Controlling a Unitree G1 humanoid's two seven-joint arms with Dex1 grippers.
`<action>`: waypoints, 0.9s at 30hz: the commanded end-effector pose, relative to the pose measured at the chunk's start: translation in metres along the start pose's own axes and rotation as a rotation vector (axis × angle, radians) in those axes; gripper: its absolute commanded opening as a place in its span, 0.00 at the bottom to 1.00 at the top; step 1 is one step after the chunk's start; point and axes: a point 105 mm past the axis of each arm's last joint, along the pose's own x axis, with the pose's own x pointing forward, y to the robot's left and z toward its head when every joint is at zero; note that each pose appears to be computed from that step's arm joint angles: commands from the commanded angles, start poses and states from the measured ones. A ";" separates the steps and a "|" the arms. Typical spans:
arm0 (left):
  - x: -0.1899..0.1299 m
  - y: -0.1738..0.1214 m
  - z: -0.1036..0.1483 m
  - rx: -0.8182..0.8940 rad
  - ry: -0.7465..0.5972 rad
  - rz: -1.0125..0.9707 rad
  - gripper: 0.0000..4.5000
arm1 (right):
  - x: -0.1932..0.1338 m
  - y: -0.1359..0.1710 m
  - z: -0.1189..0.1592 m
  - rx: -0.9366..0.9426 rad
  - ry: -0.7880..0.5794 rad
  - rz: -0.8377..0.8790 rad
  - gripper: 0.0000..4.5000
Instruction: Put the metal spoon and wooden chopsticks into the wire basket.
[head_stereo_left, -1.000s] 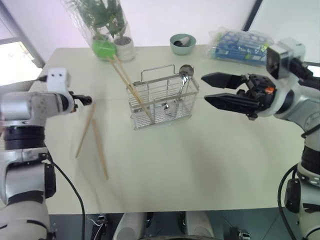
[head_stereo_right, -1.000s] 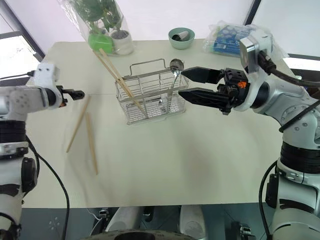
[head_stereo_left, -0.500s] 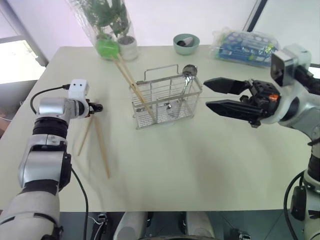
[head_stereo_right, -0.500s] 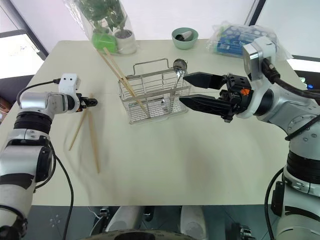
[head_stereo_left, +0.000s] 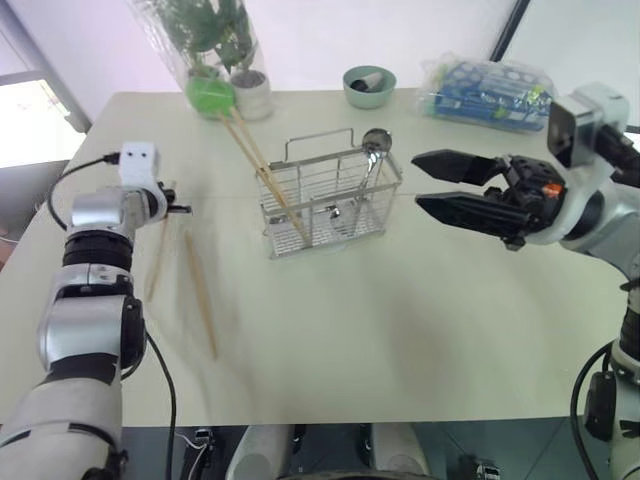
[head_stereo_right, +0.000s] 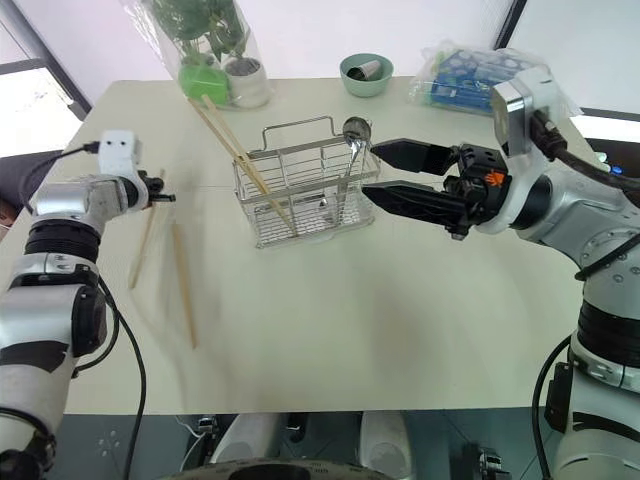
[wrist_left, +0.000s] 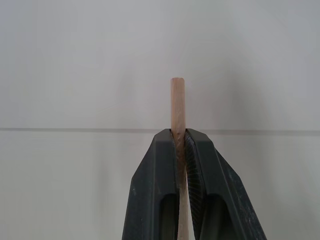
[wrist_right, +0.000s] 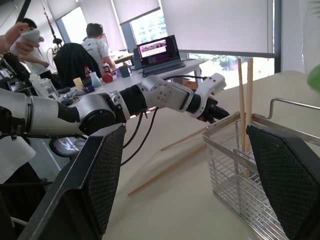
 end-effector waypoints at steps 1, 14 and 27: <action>-0.035 0.017 0.100 -0.224 -0.445 0.020 0.02 | -0.001 0.003 0.011 -0.037 -0.013 0.000 0.88; -0.169 -0.104 0.213 -0.593 -0.877 -0.718 0.02 | -0.001 0.002 0.010 -0.019 -0.017 -0.040 0.88; -0.158 -0.186 0.176 -0.370 -0.813 -0.796 0.02 | -0.004 0.005 0.012 -0.032 -0.053 -0.105 0.88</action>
